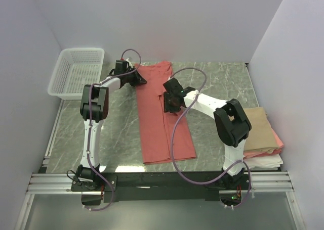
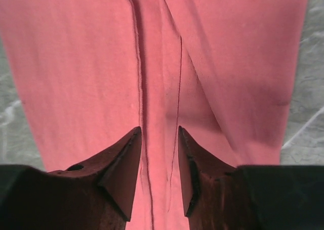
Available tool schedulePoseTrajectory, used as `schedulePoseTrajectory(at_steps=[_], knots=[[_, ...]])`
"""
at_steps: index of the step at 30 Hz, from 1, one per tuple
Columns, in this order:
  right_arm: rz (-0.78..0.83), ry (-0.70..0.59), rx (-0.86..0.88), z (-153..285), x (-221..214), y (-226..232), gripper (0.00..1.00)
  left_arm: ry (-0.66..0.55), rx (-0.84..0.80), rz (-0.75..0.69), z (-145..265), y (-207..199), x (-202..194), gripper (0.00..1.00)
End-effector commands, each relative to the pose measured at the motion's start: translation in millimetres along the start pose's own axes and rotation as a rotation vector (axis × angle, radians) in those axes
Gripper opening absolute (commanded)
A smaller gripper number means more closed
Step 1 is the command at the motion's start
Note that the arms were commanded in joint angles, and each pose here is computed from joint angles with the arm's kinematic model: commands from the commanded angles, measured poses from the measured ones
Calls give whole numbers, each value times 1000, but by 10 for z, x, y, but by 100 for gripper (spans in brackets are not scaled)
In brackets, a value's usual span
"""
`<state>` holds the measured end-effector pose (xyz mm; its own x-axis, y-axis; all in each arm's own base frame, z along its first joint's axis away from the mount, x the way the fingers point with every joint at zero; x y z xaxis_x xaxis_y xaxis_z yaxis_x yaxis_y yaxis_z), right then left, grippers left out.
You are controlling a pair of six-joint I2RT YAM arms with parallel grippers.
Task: Fold and stack the t-shirts
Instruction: Fold the tshirt
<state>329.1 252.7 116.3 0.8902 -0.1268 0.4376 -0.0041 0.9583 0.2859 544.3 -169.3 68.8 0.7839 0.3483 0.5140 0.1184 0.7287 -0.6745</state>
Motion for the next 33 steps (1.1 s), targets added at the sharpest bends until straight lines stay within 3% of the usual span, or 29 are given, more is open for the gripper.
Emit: schedulePoseTrajectory(at_steps=[1,4,13,20,33], knots=[[1,-10,-43,-133,-58,-5,41,-10,56,-3,20,75,14,3],[9,1,-57,-201,-99,5,34,-8,61,-4,21,80,12,3],[14,-11,-86,-200,-151,13,31,-8,64,-12,33,81,26,3],[17,-2,-88,-185,-201,22,10,-9,66,-11,49,86,38,3],[35,-25,-52,53,-248,85,2,-7,71,-11,31,98,62,2]])
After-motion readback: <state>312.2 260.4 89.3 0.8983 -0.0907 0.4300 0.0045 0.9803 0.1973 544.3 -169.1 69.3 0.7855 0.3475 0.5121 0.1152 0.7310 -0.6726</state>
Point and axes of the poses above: each gripper's point midway between its finger pads, its own z axis back along the fingers, its own y axis along the line the jaws close on, x = y × z, the point moved 7 cm from there along z, back along the fingers, and after that the axes turned 7 degrees about -z, right-handed, at the moved point
